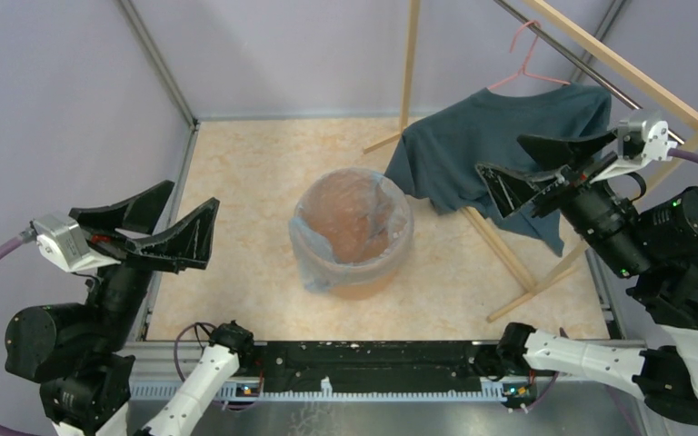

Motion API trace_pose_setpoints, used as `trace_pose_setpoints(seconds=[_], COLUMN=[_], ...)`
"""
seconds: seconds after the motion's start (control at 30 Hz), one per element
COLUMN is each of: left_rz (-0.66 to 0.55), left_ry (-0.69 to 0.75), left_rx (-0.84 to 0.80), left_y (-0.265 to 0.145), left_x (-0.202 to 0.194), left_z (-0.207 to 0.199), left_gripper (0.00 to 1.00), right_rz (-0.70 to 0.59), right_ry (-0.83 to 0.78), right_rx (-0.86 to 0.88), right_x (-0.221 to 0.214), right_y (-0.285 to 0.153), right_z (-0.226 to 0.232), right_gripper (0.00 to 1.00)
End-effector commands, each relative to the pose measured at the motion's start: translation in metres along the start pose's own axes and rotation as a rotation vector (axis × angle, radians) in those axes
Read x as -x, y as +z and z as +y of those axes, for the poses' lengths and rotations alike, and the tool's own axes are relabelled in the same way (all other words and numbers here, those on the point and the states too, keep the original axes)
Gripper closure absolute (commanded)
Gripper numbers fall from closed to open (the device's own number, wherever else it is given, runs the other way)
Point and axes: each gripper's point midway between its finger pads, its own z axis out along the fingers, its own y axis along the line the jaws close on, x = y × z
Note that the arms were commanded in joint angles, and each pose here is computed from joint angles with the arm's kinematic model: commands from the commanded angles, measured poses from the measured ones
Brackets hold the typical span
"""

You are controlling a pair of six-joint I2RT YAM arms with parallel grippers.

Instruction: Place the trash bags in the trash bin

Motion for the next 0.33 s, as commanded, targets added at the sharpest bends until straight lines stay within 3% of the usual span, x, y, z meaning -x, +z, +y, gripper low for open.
trace_pose_setpoints(seconds=[0.0,0.3], left_rz=[-0.044,-0.04], left_ry=[0.04,0.019], left_rx=[-0.031,-0.025], left_y=[0.0094,0.001], left_x=[0.0145,0.0127], left_z=[-0.0054,-0.0056], left_gripper=[0.01,0.01], right_rz=[-0.013,-0.044], right_ry=[-0.002,-0.04], right_rx=[-0.069,-0.075], right_x=[-0.0034,-0.0021], right_y=[0.006,-0.0023], right_z=[-0.0109,-0.0168], right_gripper=[0.01,0.01])
